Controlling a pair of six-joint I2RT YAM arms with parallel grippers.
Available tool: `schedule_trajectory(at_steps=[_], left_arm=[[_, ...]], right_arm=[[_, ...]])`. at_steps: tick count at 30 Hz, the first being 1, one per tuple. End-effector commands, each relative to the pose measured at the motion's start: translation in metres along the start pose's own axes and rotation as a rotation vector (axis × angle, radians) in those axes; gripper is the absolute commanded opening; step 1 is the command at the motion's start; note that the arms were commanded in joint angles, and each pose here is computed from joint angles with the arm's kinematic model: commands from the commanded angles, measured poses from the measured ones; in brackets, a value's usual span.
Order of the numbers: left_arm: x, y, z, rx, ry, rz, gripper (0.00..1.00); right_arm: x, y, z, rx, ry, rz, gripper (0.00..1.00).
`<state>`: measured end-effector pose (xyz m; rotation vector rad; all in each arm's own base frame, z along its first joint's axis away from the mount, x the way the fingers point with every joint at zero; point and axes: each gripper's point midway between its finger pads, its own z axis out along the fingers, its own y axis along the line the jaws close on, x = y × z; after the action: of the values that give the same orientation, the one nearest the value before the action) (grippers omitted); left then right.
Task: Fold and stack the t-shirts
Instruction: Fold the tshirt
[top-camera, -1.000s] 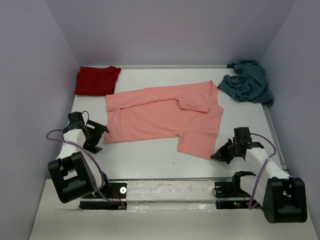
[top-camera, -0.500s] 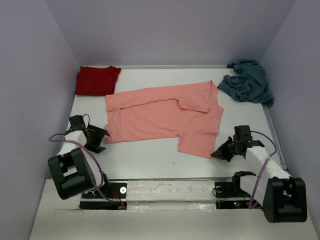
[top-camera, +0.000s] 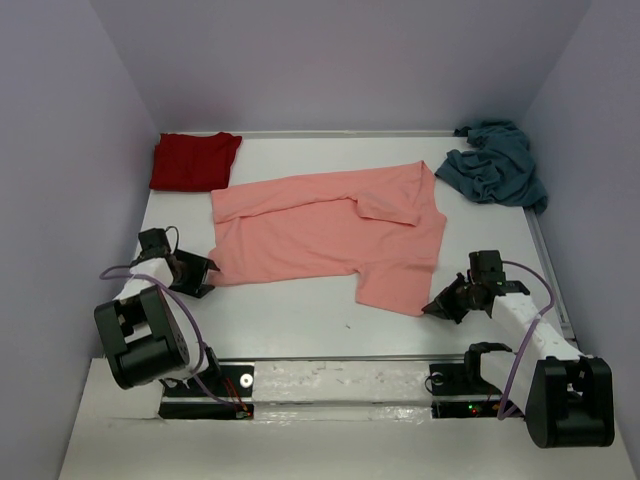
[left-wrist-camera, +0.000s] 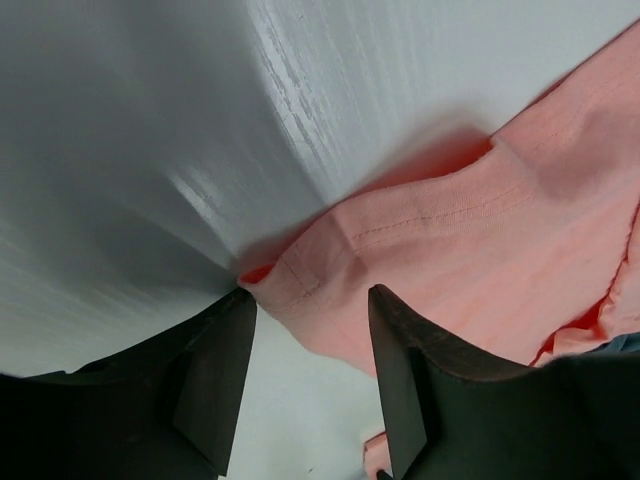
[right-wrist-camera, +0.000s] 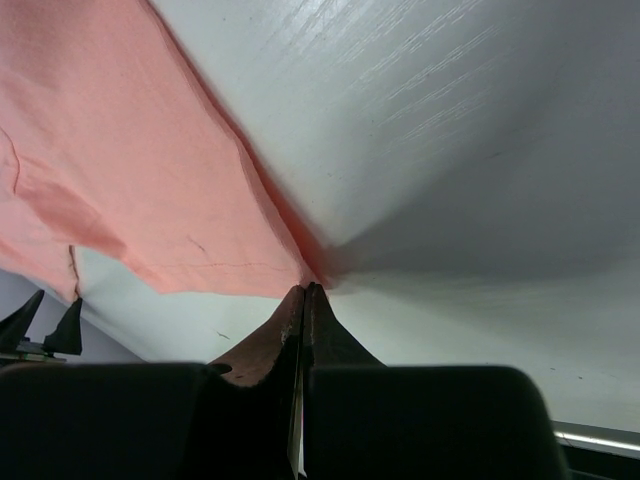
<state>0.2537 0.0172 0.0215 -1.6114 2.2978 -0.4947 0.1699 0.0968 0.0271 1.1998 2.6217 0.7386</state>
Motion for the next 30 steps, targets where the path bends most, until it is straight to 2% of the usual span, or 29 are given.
schedule_trajectory(at_steps=[1,3,9,13,14,16,17,25,30], left_arm=[[-0.007,0.001,0.006,-0.013,-0.012,-0.007,0.59],[-0.008,-0.001,0.007,-0.013,-0.012,-0.012,0.55],[-0.008,0.001,0.013,-0.024,0.0,-0.016,0.54],[-0.007,0.001,0.013,-0.025,0.004,-0.009,0.45],[-0.007,0.001,0.013,-0.026,0.006,-0.005,0.36],[-0.007,0.002,0.012,-0.028,0.007,-0.001,0.25],[-0.006,0.003,0.012,-0.034,0.012,0.003,0.01],[-0.005,-0.003,0.002,-0.014,0.012,0.007,0.0],[-0.005,-0.007,-0.002,-0.002,0.011,0.013,0.0]], right_arm=[[-0.009,0.014,-0.008,-0.027,-0.038,-0.041,0.0],[-0.009,0.013,-0.007,-0.024,-0.038,-0.042,0.0],[-0.01,0.015,-0.009,-0.027,-0.042,-0.045,0.0],[-0.011,0.015,-0.01,-0.02,-0.05,-0.046,0.0],[-0.011,0.014,-0.01,-0.017,-0.05,-0.045,0.0],[-0.013,0.017,-0.012,-0.017,-0.059,-0.049,0.0],[-0.013,0.017,-0.012,-0.014,-0.059,-0.049,0.0],[-0.024,0.028,-0.033,0.014,-0.11,-0.08,0.0],[-0.034,0.052,-0.059,-0.002,-0.145,-0.113,0.0]])
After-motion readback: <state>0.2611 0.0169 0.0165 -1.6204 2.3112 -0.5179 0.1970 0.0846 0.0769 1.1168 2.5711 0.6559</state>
